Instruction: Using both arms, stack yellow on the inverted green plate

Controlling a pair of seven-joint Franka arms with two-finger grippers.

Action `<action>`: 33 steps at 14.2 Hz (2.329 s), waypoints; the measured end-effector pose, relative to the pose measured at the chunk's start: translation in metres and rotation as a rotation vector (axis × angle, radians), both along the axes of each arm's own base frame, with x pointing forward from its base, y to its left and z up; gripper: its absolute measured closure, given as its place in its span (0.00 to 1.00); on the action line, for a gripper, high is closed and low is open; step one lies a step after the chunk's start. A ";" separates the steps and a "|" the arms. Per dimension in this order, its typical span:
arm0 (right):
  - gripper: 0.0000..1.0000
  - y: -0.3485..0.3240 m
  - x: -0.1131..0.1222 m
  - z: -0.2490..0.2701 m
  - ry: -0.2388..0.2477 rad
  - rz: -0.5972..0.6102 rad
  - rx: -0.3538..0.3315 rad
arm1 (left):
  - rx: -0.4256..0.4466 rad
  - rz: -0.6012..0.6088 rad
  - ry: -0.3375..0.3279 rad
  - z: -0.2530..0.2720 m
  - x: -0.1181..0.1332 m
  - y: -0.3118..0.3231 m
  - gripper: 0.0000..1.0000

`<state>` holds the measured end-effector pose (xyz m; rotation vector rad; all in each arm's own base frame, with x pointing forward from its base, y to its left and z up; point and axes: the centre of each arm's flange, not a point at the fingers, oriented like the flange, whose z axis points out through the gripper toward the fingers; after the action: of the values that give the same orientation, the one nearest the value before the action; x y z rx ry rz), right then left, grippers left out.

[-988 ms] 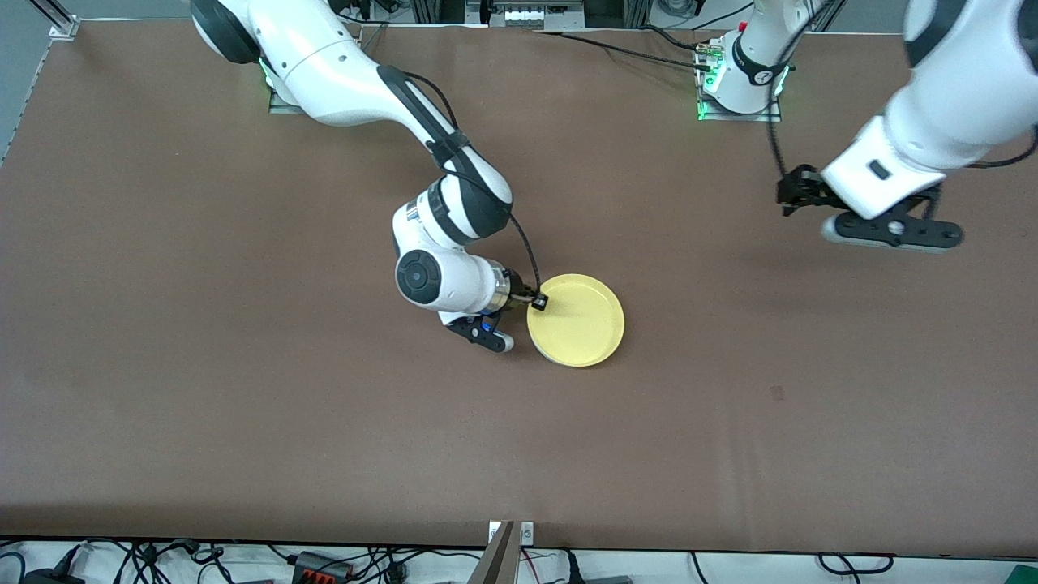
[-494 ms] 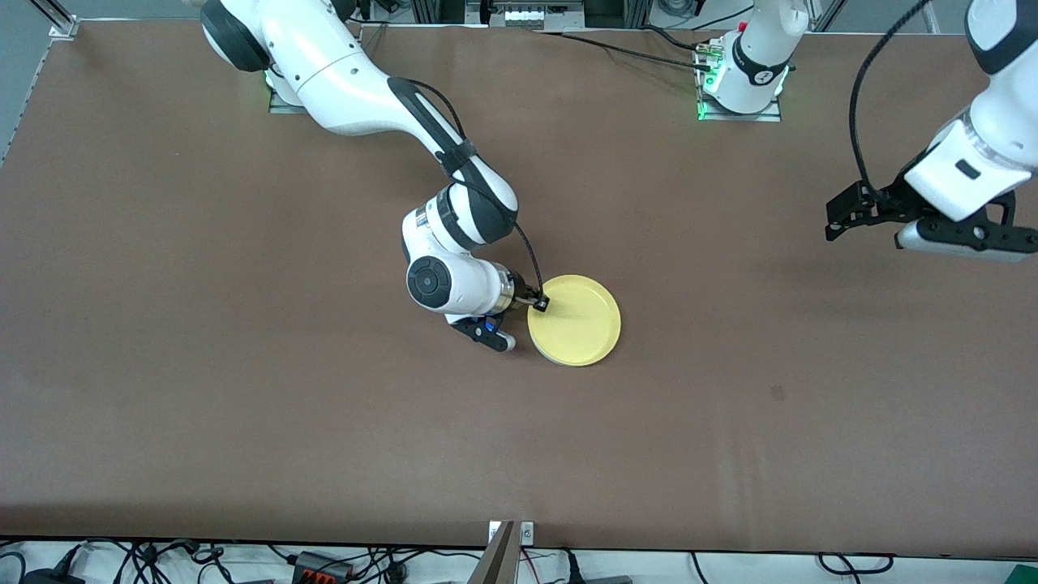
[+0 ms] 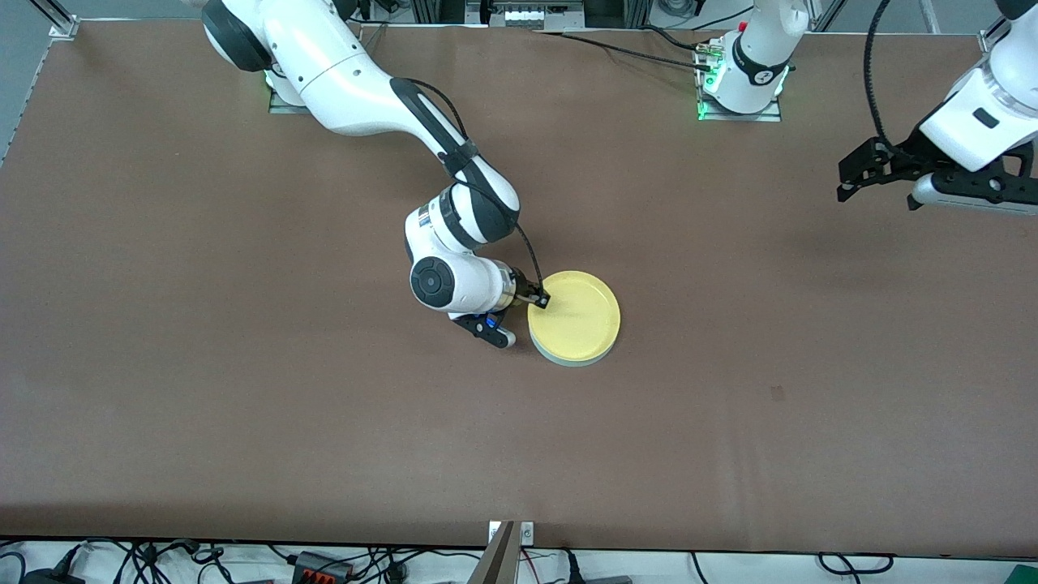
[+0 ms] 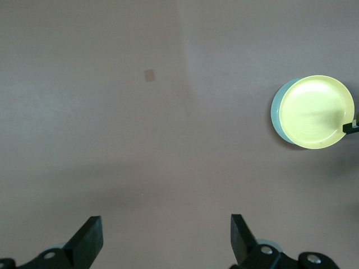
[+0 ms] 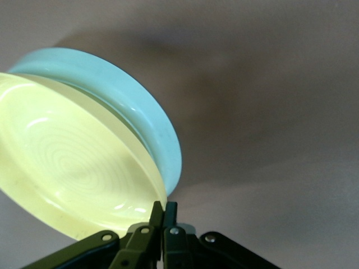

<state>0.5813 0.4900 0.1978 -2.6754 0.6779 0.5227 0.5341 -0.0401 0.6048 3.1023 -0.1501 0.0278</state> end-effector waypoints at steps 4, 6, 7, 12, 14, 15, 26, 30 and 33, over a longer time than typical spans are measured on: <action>0.97 0.003 -0.005 -0.003 0.009 0.002 -0.001 | 0.000 -0.010 0.005 -0.001 0.005 0.000 0.00; 0.81 0.003 -0.004 -0.002 0.014 -0.014 -0.004 | 0.000 -0.013 0.007 -0.002 0.006 -0.001 0.00; 0.71 0.002 -0.003 0.000 0.014 -0.027 -0.005 | 0.000 -0.014 0.008 -0.003 0.006 -0.001 0.00; 0.21 -0.028 0.031 0.061 -0.062 -0.032 -0.041 | -0.002 -0.029 -0.006 0.004 0.010 -0.009 0.00; 0.01 -0.060 0.046 0.096 -0.106 0.015 -0.133 | -0.003 -0.030 -0.007 0.004 0.013 -0.009 0.00; 0.00 -0.077 0.054 0.115 -0.122 0.042 -0.171 | -0.003 -0.030 -0.005 0.003 0.014 -0.009 0.00; 0.00 -0.326 0.110 0.282 -0.258 0.192 -0.291 | -0.003 -0.037 0.000 0.003 0.015 -0.012 0.00; 0.00 -0.401 0.118 0.304 -0.296 0.203 -0.300 | -0.003 -0.038 -0.001 0.003 0.015 -0.013 0.00; 0.00 -0.459 0.113 0.337 -0.348 0.247 -0.352 | -0.003 -0.038 0.000 0.003 0.015 -0.013 0.00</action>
<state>0.6944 0.0314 0.5343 -3.0908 0.3671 -0.0189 0.5495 -0.0534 0.6078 3.0957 -0.2090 0.0276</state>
